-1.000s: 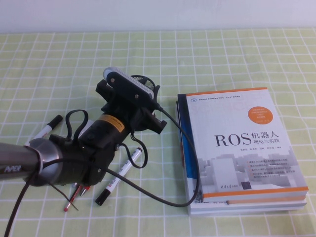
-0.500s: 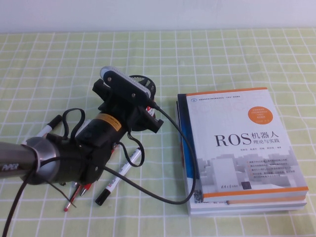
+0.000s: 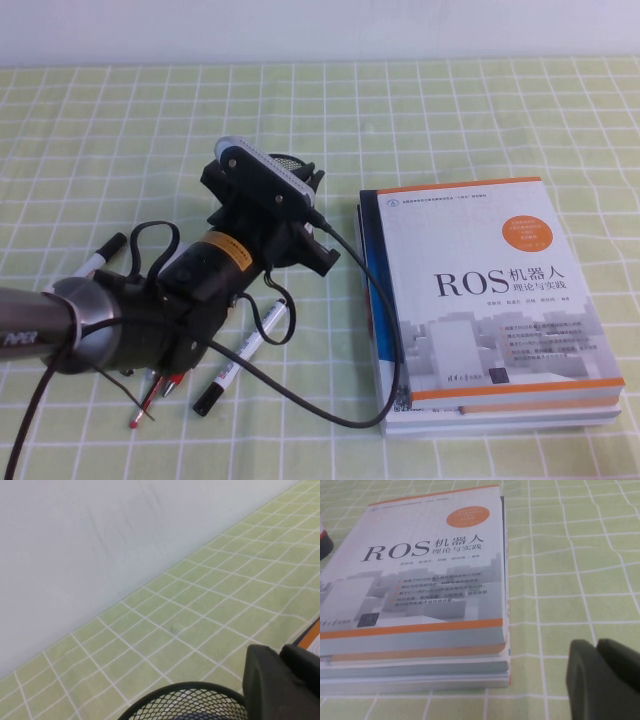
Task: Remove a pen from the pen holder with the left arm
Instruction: Pick up the pen from the pen holder, then place the pen on the table
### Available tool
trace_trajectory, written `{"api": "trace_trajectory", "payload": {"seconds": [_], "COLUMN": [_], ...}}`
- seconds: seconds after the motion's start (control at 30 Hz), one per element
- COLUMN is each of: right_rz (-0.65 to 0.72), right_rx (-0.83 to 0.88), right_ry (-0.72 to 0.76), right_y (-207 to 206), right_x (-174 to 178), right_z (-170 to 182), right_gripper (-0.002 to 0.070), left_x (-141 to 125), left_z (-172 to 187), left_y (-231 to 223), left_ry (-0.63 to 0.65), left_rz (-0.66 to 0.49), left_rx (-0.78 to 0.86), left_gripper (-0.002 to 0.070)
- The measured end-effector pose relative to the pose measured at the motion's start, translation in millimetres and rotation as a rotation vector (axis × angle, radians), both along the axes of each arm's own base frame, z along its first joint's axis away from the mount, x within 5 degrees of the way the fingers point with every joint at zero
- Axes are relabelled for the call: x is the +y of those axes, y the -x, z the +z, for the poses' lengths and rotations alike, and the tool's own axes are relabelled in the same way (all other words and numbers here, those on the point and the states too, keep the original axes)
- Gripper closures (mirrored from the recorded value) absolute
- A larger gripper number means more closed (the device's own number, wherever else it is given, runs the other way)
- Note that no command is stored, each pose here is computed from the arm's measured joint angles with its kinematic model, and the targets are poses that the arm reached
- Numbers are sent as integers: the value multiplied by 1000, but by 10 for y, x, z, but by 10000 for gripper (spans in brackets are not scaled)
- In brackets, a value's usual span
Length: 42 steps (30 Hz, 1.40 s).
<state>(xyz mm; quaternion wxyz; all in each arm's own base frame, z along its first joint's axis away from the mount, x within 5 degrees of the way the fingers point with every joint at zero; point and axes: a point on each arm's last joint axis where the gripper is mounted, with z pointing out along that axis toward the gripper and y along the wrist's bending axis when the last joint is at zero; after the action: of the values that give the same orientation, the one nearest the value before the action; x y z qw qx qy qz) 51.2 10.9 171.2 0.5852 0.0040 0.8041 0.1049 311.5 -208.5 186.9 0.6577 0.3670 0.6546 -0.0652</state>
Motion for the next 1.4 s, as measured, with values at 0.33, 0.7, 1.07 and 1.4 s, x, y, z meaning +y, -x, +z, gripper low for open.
{"api": "trace_trajectory", "payload": {"seconds": [0.33, 0.7, 1.07, 1.4], "right_rz": [0, 0, 0, 0], "right_rx": [0, 0, 0, 0], "right_ry": [0, 0, 0, 0], "right_y": [0, 0, 0, 0], "right_x": [0, 0, 0, 0], "right_z": [0, 0, 0, 0], "right_gripper": [689, 689, 689, 689], "left_x": [69, 299, 455, 584], "left_z": [423, 1259, 1910, 1904], "left_y": [75, 410, 646, 662], "left_ry": [72, 190, 81, -308], "left_rz": [19, 28, 84, 228], "left_rx": [-78, -122, 315, 746], "left_gripper": [664, 664, 664, 664]}}
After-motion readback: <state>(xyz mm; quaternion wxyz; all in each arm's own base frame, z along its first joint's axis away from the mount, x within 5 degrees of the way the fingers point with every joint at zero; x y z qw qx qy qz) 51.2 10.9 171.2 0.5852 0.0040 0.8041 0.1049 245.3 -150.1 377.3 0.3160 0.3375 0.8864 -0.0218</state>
